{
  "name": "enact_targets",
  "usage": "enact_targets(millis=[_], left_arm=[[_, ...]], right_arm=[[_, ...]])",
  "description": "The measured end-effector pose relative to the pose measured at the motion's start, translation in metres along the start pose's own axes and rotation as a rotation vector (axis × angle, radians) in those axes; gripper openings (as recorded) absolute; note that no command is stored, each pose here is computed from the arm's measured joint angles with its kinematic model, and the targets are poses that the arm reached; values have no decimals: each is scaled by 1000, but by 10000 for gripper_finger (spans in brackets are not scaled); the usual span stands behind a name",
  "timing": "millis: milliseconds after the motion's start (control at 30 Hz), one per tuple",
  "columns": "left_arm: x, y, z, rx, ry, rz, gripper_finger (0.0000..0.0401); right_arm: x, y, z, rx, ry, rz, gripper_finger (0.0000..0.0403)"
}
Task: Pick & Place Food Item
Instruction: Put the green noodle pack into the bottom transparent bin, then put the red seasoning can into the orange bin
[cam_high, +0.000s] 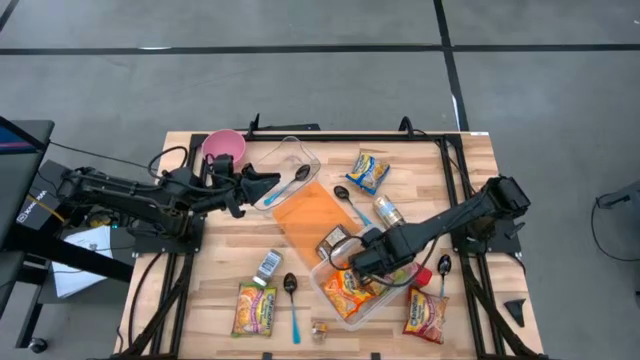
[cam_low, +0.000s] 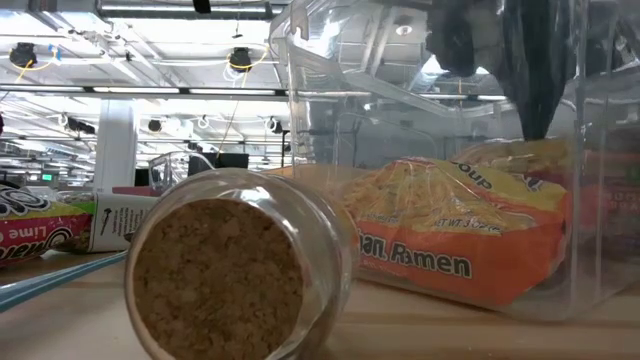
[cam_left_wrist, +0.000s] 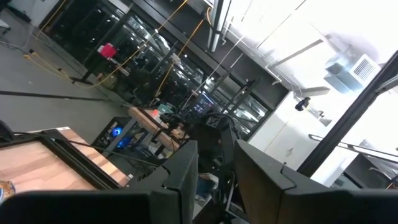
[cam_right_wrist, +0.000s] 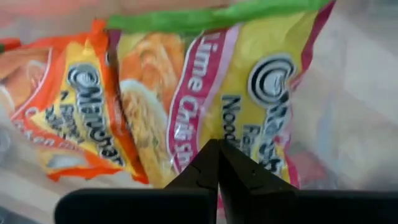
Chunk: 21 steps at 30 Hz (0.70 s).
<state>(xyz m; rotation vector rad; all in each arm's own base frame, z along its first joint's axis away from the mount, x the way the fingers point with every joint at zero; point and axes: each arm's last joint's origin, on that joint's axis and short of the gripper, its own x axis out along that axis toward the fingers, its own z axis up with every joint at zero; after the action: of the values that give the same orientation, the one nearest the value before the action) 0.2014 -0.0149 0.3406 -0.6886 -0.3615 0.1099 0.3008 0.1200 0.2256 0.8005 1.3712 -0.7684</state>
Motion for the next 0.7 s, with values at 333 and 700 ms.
enact_targets(millis=[333, 700], left_arm=[[0, 0, 0, 1, 0, 0, 99], [0, 0, 1, 97, -14, 11, 99]], right_arm=[[-56, -21, 1, 3, -187, 145, 0], [-138, -94, -12, -128, -448, 320, 10]])
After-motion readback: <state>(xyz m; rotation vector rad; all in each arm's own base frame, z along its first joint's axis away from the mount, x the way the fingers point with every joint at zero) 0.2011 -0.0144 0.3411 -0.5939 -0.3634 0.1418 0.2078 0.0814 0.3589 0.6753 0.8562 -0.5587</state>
